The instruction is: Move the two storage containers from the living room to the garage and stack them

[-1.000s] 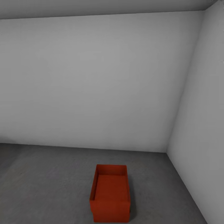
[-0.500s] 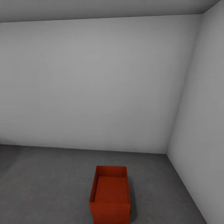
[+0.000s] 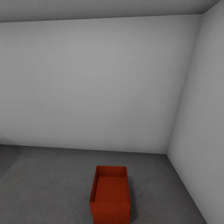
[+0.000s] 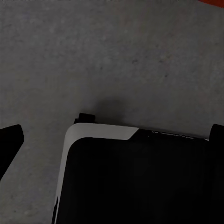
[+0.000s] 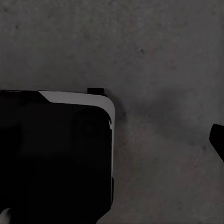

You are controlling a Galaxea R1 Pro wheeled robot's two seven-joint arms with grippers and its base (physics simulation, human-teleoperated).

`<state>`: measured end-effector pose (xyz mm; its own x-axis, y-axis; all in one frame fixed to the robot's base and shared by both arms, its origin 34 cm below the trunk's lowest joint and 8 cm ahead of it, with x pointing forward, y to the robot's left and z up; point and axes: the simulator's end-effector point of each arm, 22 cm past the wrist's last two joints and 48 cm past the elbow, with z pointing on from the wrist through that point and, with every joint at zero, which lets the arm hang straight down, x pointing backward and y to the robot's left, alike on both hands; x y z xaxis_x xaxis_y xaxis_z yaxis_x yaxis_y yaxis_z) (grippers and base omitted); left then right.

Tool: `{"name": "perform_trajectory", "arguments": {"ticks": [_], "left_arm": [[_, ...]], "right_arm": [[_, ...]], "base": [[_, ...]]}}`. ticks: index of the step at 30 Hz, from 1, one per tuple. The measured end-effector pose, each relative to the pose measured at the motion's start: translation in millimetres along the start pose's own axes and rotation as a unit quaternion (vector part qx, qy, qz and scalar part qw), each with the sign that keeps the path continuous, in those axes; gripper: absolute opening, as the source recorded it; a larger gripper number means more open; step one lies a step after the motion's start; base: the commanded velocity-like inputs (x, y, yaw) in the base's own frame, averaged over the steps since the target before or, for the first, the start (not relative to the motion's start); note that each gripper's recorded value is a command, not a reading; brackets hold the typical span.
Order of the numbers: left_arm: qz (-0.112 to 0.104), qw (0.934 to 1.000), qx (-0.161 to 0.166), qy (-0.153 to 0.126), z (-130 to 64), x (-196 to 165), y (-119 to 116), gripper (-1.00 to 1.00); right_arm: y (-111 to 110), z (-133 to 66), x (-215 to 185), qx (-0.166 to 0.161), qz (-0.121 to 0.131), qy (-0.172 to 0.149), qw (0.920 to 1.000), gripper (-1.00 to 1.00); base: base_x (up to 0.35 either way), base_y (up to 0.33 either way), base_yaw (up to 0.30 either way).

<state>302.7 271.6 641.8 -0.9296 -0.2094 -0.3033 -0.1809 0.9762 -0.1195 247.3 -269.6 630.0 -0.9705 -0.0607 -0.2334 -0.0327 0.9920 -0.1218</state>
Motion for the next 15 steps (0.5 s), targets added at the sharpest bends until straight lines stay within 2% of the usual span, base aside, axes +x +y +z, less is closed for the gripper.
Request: {"name": "perform_trajectory", "arguments": {"ticks": [15], "left_arm": [[0.0,1.0,0.0,0.0,0.0,0.0,0.0,1.0]], "right_arm": [[-1.9,0.1,2.1,0.001,0.001,0.004,1.0,1.0]], "base": [[0.0,0.0,0.0]]}}
